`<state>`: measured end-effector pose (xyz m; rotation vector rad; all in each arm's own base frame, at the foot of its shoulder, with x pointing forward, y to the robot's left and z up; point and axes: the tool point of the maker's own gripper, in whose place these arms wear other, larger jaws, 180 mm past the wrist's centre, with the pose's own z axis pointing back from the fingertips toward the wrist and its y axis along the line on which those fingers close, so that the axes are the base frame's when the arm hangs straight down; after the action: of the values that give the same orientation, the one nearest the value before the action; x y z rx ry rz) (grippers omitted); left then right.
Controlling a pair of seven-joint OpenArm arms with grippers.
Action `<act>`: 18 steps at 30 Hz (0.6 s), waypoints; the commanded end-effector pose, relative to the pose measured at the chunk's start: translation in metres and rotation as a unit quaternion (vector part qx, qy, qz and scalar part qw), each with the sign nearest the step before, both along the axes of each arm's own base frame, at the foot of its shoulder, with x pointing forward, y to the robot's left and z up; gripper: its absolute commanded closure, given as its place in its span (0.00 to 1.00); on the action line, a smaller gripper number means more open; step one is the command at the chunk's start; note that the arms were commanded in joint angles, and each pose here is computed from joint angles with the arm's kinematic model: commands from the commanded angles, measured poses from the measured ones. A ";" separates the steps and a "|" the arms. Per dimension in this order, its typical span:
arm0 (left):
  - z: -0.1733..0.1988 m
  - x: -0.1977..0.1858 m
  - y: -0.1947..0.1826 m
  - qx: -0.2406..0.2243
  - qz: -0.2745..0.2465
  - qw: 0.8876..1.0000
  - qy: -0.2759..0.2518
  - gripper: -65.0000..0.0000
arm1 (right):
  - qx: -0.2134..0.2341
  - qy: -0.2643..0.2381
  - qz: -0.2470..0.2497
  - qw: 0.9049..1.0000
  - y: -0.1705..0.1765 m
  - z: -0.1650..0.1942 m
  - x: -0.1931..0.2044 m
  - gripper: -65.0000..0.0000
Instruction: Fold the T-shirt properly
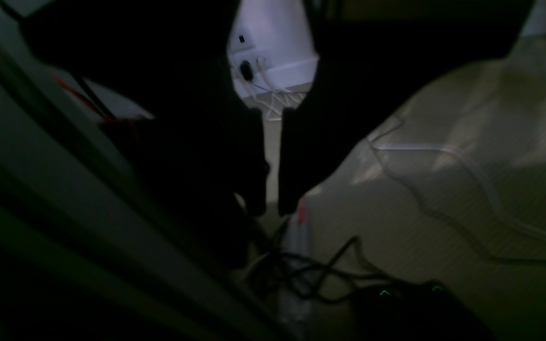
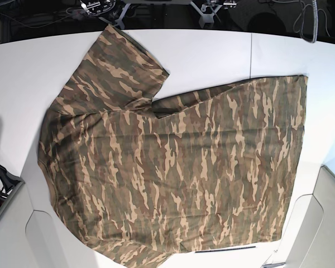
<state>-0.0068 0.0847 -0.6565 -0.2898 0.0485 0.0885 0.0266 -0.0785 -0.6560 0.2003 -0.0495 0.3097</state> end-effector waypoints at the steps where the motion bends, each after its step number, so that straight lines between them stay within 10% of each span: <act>1: 0.001 -0.004 0.004 -0.007 0.000 1.000 0.000 0.91 | 0.003 -0.003 0.001 1.000 0.000 0.000 -0.001 1.00; 18: 0.016 -0.036 0.035 -0.034 0.007 0.999 -0.025 0.91 | 0.082 0.032 0.019 0.996 -0.022 0.020 -0.066 1.00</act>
<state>-0.0382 0.1186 -0.6410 -0.3564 -0.0057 0.0927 -0.0375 -0.0996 -0.6368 0.3642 -0.0036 0.3411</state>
